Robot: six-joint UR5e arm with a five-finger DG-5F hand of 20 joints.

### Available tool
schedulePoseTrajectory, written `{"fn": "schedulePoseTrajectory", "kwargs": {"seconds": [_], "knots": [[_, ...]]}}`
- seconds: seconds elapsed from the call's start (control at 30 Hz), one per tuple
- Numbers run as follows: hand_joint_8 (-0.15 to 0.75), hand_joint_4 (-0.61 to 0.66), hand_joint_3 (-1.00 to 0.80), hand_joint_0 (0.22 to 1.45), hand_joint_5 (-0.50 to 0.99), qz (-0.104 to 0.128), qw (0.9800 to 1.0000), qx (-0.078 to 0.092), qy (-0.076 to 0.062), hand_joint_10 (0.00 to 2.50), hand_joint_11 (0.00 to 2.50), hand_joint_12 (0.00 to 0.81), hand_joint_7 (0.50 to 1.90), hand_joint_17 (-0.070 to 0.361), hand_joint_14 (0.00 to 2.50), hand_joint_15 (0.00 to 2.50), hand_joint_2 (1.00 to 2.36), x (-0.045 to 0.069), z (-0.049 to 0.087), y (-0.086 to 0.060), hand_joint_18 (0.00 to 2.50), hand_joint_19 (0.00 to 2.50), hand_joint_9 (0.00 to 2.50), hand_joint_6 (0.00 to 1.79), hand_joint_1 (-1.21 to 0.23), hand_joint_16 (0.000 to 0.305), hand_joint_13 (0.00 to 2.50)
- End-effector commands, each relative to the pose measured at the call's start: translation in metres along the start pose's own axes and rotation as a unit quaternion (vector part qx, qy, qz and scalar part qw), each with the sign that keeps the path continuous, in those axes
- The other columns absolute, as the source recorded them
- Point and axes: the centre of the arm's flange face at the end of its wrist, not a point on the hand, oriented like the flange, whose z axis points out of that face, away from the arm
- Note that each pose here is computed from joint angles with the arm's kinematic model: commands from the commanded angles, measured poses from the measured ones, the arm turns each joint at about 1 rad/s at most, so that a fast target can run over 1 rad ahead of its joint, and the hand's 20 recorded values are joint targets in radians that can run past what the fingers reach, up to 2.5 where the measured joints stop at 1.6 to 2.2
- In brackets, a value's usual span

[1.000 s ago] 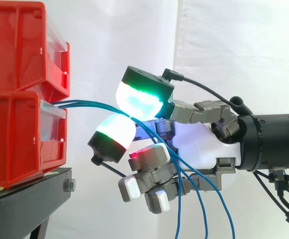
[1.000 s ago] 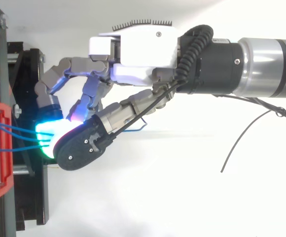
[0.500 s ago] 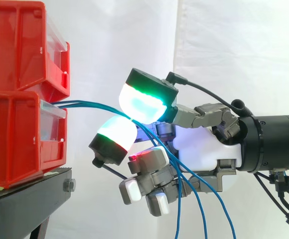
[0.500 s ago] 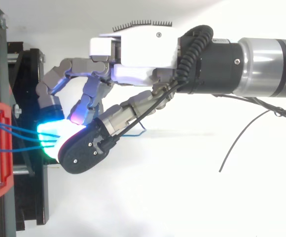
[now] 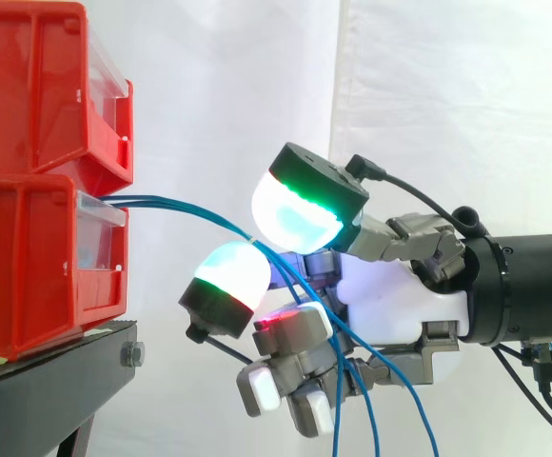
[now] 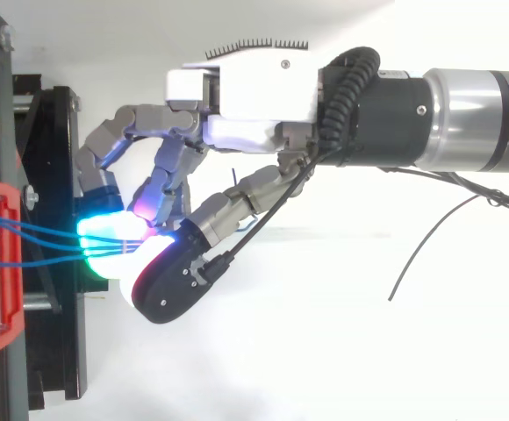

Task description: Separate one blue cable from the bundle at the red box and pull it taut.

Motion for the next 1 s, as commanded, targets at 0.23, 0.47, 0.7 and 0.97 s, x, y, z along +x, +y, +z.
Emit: {"fn": "schedulePoseTrajectory", "kwargs": {"seconds": [0.23, 0.47, 0.7, 0.97], "knots": [[0.340, 0.11, -0.50, 0.52, -0.18, 0.001, 1.0000, -0.003, -0.003, 0.02, 1.28, 0.405, 1.02, 0.116, 0.02, 0.72, 1.00, -0.001, 0.000, -0.002, 0.96, 0.87, 1.20, 0.85, -0.62, 0.052, 0.91], [0.327, 0.09, -0.50, 0.56, -0.17, 0.000, 1.0000, -0.003, 0.001, 0.02, 1.28, 0.399, 1.04, 0.111, 0.02, 0.71, 1.00, 0.001, 0.000, -0.002, 0.95, 0.88, 1.22, 0.84, -0.56, 0.049, 0.91], [0.314, 0.09, -0.47, 0.61, -0.17, 0.001, 1.0000, -0.004, 0.002, 0.02, 1.30, 0.390, 1.08, 0.108, 0.03, 0.72, 1.00, 0.006, 0.001, -0.002, 0.94, 0.89, 1.21, 0.83, -0.66, 0.048, 0.91], [0.322, 0.06, -0.25, 0.63, -0.18, 0.000, 1.0000, -0.008, 0.004, 0.02, 1.30, 0.391, 1.16, 0.108, 0.03, 0.72, 1.02, 0.009, 0.003, 0.001, 0.95, 0.89, 1.21, 0.85, -0.76, 0.048, 0.92]]}}
